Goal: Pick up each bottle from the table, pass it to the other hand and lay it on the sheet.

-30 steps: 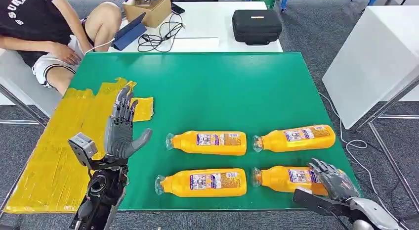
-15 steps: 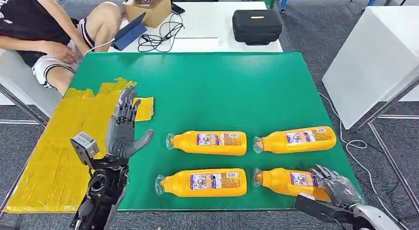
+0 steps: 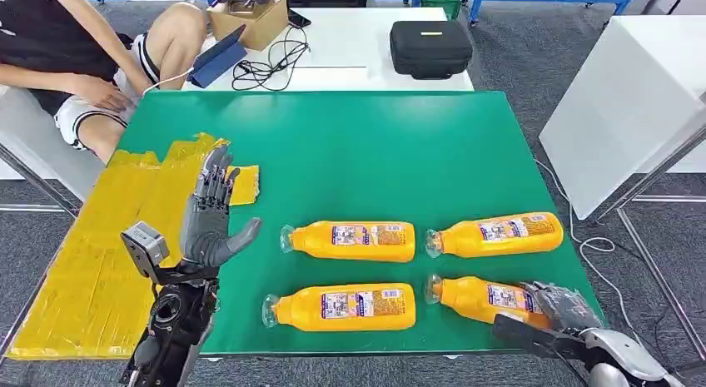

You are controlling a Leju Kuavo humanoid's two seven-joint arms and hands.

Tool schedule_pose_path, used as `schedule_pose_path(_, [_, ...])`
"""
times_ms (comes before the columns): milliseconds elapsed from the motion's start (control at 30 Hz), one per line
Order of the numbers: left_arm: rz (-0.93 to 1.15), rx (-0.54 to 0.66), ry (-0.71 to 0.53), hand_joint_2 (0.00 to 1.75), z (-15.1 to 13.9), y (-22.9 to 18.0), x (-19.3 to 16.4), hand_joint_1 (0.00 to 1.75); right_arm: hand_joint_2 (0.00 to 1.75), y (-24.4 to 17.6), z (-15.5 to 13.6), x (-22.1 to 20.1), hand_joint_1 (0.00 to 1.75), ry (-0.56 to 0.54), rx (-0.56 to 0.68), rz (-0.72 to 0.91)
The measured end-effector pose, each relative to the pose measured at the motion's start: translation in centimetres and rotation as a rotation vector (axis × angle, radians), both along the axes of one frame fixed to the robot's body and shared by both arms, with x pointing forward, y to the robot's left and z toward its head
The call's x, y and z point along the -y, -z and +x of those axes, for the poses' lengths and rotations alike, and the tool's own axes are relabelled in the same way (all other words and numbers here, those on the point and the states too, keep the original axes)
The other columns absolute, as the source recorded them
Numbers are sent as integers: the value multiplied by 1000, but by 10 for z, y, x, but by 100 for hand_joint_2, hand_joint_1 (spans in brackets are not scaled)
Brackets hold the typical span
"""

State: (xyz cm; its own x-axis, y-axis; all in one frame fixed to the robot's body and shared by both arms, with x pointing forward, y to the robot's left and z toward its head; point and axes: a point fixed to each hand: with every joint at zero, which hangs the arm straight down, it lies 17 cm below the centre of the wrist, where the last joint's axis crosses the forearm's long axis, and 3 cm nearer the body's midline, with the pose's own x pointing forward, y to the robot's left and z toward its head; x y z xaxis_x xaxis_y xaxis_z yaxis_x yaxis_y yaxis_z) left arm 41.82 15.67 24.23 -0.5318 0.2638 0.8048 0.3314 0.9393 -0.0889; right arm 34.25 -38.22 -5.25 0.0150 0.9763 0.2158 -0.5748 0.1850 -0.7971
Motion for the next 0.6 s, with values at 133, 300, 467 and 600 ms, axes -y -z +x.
schedule_pose_path(133, [2,2,4,175,0,0,2,0,175,4,6,6,175,23,17,-4])
schedule_pose_path(300, [0,8,4,175,-1,-2,2,0,175,3,10,-1,175,15,74,16])
schedule_pose_path(467, [-5,15,2,175,-5,-2,1,0,175,-6,12,-18,175,6,148,77])
schedule_pose_path(600, [-8,14,0,175,-8,0,0,0,175,-16,12,-31,175,-1,197,142])
